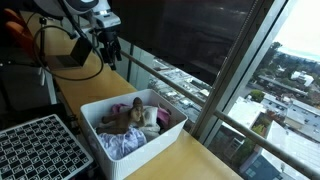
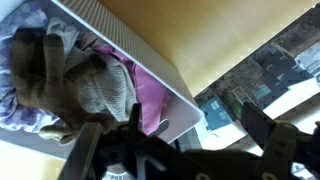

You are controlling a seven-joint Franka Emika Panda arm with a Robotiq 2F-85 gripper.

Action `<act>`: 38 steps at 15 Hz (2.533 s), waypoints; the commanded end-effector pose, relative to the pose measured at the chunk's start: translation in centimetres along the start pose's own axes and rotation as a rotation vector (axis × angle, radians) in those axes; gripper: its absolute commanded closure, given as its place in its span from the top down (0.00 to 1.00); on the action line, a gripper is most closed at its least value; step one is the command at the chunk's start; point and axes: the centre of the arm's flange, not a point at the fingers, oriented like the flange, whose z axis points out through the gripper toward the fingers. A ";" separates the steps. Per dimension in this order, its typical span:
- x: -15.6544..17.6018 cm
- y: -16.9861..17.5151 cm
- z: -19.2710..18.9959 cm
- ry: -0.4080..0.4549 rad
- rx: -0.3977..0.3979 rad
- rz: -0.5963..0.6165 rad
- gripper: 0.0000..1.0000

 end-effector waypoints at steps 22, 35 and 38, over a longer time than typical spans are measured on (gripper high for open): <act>-3.2 -7.0 5.7 -0.420 -0.139 -0.077 1.00; -3.1 -7.0 5.6 -0.419 -0.137 -0.076 1.00; -3.1 -7.0 5.6 -0.419 -0.137 -0.076 1.00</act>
